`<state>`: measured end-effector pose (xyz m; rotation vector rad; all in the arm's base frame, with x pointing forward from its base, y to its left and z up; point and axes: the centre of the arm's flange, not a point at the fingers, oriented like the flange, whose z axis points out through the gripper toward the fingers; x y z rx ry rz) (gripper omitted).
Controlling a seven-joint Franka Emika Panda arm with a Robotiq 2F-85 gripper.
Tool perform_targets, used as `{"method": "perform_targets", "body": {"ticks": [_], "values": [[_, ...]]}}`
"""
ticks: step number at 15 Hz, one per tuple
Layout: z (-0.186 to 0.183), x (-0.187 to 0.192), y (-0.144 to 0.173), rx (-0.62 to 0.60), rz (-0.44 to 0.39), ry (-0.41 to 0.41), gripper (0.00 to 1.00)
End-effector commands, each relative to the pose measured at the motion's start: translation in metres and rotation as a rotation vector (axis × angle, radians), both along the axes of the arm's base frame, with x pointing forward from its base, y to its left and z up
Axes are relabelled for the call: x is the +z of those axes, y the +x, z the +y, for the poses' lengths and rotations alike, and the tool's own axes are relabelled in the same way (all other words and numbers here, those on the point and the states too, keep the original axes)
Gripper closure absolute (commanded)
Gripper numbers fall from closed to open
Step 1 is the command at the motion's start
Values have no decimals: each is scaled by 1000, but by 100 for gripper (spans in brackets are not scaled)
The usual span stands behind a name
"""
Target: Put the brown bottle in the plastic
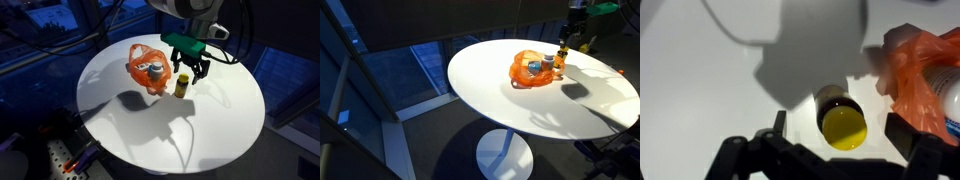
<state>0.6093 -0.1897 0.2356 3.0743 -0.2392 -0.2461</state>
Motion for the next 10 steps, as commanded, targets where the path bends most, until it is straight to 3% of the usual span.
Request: {"method": "perform_targets", "body": {"ticks": [1, 2, 6, 8, 10], "values": [[-3, -6, 3, -2, -25, 12, 0], [-3, -8, 4, -1, -26, 10, 2], [1, -15, 5, 3, -27, 4, 26], [2, -16, 5, 6, -30, 1, 26], [4, -12, 4, 10, -35, -1, 32]]}}
